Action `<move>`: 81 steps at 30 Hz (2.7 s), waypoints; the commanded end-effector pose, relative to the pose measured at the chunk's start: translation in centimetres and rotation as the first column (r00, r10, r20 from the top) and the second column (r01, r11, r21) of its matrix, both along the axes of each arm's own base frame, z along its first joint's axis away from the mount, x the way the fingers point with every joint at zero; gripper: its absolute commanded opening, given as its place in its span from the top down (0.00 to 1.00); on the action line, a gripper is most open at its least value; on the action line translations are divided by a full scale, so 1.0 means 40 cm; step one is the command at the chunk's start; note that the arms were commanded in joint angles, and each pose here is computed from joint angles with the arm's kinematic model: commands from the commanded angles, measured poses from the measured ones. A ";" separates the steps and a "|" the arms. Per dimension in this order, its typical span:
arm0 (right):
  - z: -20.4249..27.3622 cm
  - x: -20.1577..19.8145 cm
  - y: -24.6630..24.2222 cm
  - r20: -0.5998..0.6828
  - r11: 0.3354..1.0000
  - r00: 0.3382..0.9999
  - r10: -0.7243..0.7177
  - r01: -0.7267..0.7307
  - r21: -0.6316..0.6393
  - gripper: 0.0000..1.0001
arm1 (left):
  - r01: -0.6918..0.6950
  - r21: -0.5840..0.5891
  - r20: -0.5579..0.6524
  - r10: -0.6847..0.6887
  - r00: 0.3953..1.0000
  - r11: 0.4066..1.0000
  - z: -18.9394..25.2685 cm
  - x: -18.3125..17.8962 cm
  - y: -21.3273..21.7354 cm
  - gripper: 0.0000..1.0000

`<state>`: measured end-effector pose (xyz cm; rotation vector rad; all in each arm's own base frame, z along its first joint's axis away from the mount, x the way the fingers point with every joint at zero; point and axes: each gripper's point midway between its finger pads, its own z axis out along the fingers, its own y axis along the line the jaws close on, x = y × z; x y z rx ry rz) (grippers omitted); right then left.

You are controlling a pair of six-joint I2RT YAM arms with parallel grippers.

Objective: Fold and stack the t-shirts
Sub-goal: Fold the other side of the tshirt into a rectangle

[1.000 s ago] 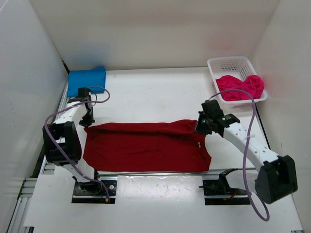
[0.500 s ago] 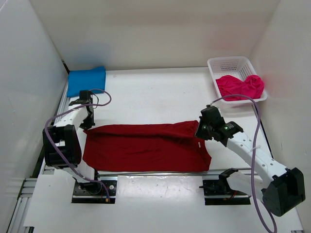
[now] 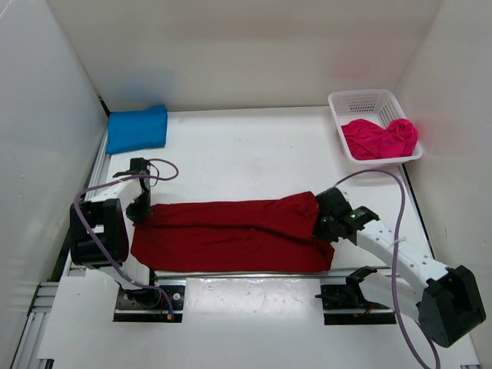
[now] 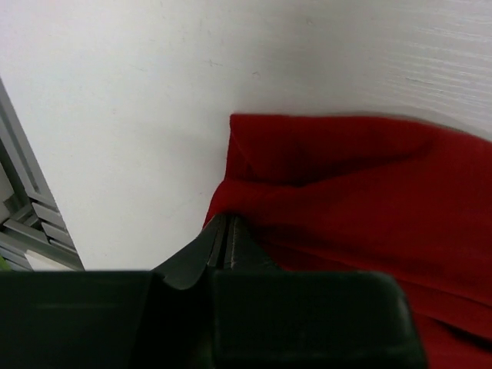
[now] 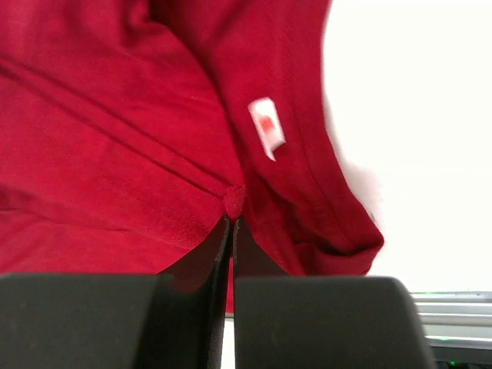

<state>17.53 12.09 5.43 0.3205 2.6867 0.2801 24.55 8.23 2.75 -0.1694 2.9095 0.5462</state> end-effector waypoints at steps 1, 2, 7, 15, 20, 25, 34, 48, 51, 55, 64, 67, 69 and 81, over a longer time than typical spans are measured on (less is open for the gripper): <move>-0.030 -0.009 0.005 -0.025 1.000 1.000 -0.010 0.010 0.007 1.00 | -0.003 0.030 -0.009 0.004 1.000 1.000 -0.005 0.002 0.011 0.88; -0.042 -0.009 0.005 -0.028 1.000 1.000 -0.010 0.010 0.006 1.00 | -0.003 0.030 -0.009 0.004 1.000 1.000 -0.005 0.002 0.011 0.86; -0.065 -0.018 0.027 -0.067 1.000 0.998 0.010 -0.008 0.029 1.00 | -0.008 0.051 0.014 0.008 1.000 0.999 0.013 0.022 0.021 0.83; -0.062 -0.017 0.030 -0.060 1.000 0.998 -0.003 0.005 0.031 1.00 | 0.006 0.062 0.043 -0.009 0.999 0.998 0.032 0.018 0.013 0.57; -0.070 -0.021 0.037 -0.078 0.999 0.997 0.014 -0.011 0.037 1.00 | 0.004 0.080 0.149 -0.016 0.989 0.997 0.103 0.065 0.014 0.25; -0.082 -0.018 0.044 -0.092 0.999 0.996 0.017 -0.014 0.038 1.00 | 0.264 -0.037 0.519 -0.207 0.829 0.964 0.382 0.226 -0.200 0.24; -0.103 -0.027 0.034 -0.113 1.000 0.994 -0.007 0.009 0.021 1.00 | 0.826 -0.419 0.439 -0.713 0.547 0.376 0.314 0.087 -0.947 0.38; -0.103 -0.018 0.033 -0.119 0.992 0.988 -0.103 0.111 0.063 1.00 | 0.817 -0.556 0.421 -0.796 0.435 0.153 0.155 0.054 -1.233 0.52; -0.103 -0.021 0.036 -0.124 0.992 0.987 -0.098 0.108 0.070 1.00 | 0.814 -0.555 0.401 -0.802 0.442 0.171 0.121 0.059 -1.230 0.53; -0.105 -0.025 0.033 -0.123 0.992 0.988 -0.098 0.107 0.071 1.00 | 0.822 -0.530 0.383 -0.806 0.452 0.209 0.089 0.081 -1.226 0.54; -0.101 -0.023 0.034 -0.113 0.992 0.989 -0.090 0.098 0.074 1.00 | 0.850 -0.448 0.384 -0.800 0.461 0.275 0.077 0.130 -1.215 0.50; -0.101 -0.023 0.034 -0.113 0.992 0.989 -0.090 0.098 0.074 1.00 | 0.855 -0.441 0.382 -0.804 0.456 0.275 0.079 0.122 -1.215 0.50; -0.101 -0.023 0.034 -0.113 0.992 0.989 -0.090 0.098 0.074 1.00 | 0.849 -0.458 0.377 -0.807 0.455 0.265 0.077 0.107 -1.210 0.50; -0.103 -0.026 0.026 -0.112 0.995 0.991 -0.078 0.085 0.055 1.00 | 0.827 -0.508 0.356 -0.816 0.455 0.239 0.088 0.052 -1.182 0.58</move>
